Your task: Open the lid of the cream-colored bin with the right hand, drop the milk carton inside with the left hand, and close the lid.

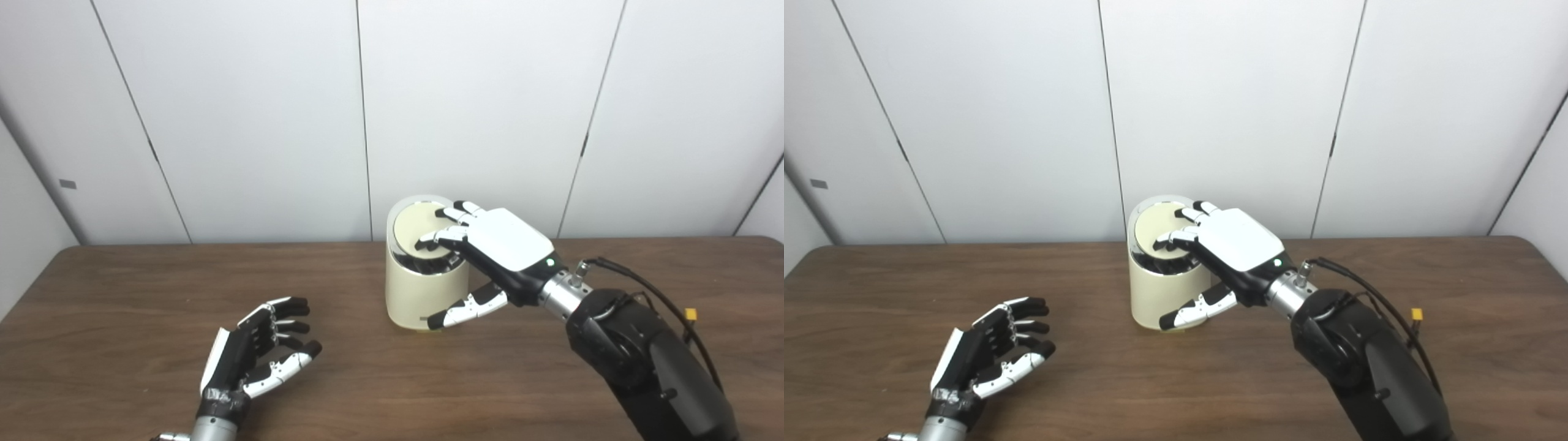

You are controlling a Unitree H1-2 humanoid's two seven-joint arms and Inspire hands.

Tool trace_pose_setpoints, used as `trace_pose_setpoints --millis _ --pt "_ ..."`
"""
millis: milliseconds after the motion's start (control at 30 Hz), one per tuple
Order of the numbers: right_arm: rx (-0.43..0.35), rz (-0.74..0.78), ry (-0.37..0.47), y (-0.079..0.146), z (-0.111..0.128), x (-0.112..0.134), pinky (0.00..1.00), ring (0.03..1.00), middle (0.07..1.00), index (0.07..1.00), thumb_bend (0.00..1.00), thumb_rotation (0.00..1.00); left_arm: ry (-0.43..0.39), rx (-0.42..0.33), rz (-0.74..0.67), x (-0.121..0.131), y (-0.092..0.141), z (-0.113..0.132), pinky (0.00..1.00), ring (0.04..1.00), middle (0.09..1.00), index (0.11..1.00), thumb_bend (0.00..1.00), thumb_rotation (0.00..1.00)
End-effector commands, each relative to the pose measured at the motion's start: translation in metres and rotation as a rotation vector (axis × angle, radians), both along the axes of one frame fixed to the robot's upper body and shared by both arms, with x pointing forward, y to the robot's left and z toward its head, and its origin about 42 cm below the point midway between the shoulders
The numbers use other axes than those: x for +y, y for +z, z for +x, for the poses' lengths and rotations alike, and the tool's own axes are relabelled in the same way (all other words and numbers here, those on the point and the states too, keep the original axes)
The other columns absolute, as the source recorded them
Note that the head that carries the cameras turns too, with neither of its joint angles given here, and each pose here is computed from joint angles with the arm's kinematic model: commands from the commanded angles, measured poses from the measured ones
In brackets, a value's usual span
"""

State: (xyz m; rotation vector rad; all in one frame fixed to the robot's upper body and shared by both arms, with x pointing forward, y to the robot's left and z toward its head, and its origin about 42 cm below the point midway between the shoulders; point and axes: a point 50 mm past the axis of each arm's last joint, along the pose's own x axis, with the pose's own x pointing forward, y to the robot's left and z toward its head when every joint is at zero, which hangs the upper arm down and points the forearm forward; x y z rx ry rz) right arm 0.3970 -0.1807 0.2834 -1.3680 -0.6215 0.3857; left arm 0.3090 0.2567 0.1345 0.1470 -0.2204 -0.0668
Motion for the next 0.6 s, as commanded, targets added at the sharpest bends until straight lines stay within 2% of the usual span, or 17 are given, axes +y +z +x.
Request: trace_pose_setpoints --millis 0,200,267,333,433,500,567 --pt "-0.129 0.069 0.024 0.033 -0.001 -0.002 0.97 0.916 0.735 0.77 0.68 0.69 -0.008 -0.085 0.006 0.0 0.019 0.007 0.55 0.653 0.729 0.738 0.67 0.17" --pt "-0.171 0.147 0.007 0.042 -0.003 -0.014 0.93 0.905 0.747 0.773 0.67 0.68 -0.01 -0.087 0.01 -0.001 0.019 0.009 0.54 0.646 0.726 0.74 0.68 0.19" --pt "-0.172 0.193 -0.013 0.041 -0.004 -0.021 0.92 0.91 0.769 0.789 0.67 0.65 -0.01 -0.087 0.006 -0.001 0.02 0.009 0.54 0.645 0.724 0.739 0.68 0.18" --pt "-0.17 0.246 -0.044 0.037 -0.006 -0.029 0.87 0.899 0.794 0.816 0.69 0.62 -0.013 -0.089 0.005 -0.001 0.02 0.009 0.54 0.644 0.724 0.74 0.68 0.17" --pt "-0.159 0.285 -0.08 0.029 -0.008 -0.037 0.83 0.872 0.829 0.867 0.71 0.63 -0.016 -0.09 0.003 0.0 0.02 0.009 0.54 0.645 0.726 0.742 0.68 0.19" --pt "-0.084 0.375 -0.114 0.015 -0.008 -0.048 0.85 0.866 0.849 0.876 0.73 0.59 -0.021 -0.094 -0.001 0.0 0.021 0.01 0.54 0.647 0.728 0.742 0.68 0.19" --pt "0.015 0.483 -0.131 0.0 -0.01 -0.059 0.83 0.918 0.881 0.885 0.75 0.52 -0.024 -0.1 0.001 0.001 0.022 0.01 0.54 0.65 0.732 0.744 0.68 0.2"
